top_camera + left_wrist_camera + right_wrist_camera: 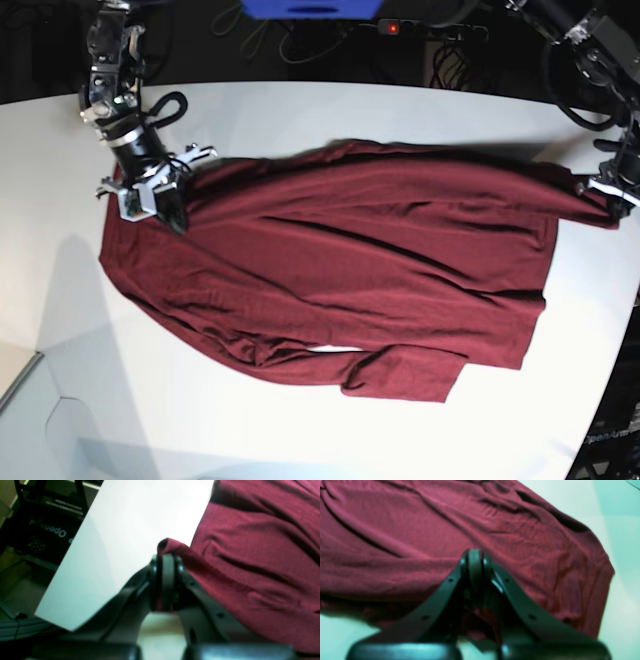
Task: Layout the t-shirt on the table in an organized manner, then fold the t-shirt properly
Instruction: 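Hold the shirt end with the right gripper and drag it outward, then regrasp the shirt edge with the left gripper and stretch it taut, then release the shirt with the right gripper and lift it away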
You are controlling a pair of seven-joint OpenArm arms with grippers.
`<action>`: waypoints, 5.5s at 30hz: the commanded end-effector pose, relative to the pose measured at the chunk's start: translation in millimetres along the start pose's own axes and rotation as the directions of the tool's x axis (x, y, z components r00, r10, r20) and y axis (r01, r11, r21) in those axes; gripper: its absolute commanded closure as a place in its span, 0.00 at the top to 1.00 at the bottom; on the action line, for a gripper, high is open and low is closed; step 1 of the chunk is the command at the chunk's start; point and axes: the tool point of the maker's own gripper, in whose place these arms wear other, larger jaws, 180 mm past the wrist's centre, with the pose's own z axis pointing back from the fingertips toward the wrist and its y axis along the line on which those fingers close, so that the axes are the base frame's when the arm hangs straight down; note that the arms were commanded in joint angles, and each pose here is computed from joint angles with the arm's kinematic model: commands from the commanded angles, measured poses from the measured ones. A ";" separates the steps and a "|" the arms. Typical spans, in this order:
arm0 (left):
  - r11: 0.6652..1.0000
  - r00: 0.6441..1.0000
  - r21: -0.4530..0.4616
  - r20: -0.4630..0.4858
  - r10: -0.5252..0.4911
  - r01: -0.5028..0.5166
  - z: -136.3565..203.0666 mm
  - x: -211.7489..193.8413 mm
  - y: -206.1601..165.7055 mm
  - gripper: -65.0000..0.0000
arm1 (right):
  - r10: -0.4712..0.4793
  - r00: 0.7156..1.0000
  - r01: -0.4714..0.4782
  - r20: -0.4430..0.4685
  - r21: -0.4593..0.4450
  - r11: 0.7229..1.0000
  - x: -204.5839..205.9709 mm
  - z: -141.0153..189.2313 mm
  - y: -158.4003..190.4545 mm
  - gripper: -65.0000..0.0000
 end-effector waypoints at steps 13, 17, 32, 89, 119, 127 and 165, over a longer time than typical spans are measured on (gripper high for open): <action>1.000 0.997 0.003 0.076 -0.001 0.001 -3.3 28.7 6.4 0.00 | -0.007 0.999 0.008 0.031 -0.012 1.000 2.9 2.6 -11.6 0.00; 1.000 0.997 -0.012 0.074 0.007 -0.006 -8.5 29.4 2.0 0.00 | -0.007 0.999 0.008 0.031 -0.012 1.000 2.9 2.6 -11.6 0.00; 0.998 0.999 -0.067 0.039 0.008 -0.006 -18.4 17.6 -17.3 0.00 | -0.007 0.999 0.011 0.044 -0.093 0.996 7.5 15.9 -49.9 0.00; 0.988 0.975 -0.137 -0.221 0.037 -0.069 -26.4 -86.7 -42.5 0.75 | -0.016 0.999 0.019 0.039 -0.074 0.997 5.2 17.5 -46.5 0.00; 0.995 0.984 -0.098 -0.178 0.005 -0.023 -40.9 -50.9 -5.3 0.00 | -0.017 0.999 0.020 0.036 -0.072 0.997 4.0 18.0 -45.7 0.00; 0.995 0.989 -0.096 -0.147 0.002 -0.016 -44.6 -34.8 -3.6 0.00 | -0.015 0.999 0.018 0.037 -0.072 0.997 4.5 18.8 -45.4 0.00; 0.997 0.999 -0.081 -0.035 -0.023 0.020 -52.8 24.6 5.6 0.00 | -0.059 0.994 0.082 -0.097 0.253 0.964 -37.7 65.3 104.1 0.44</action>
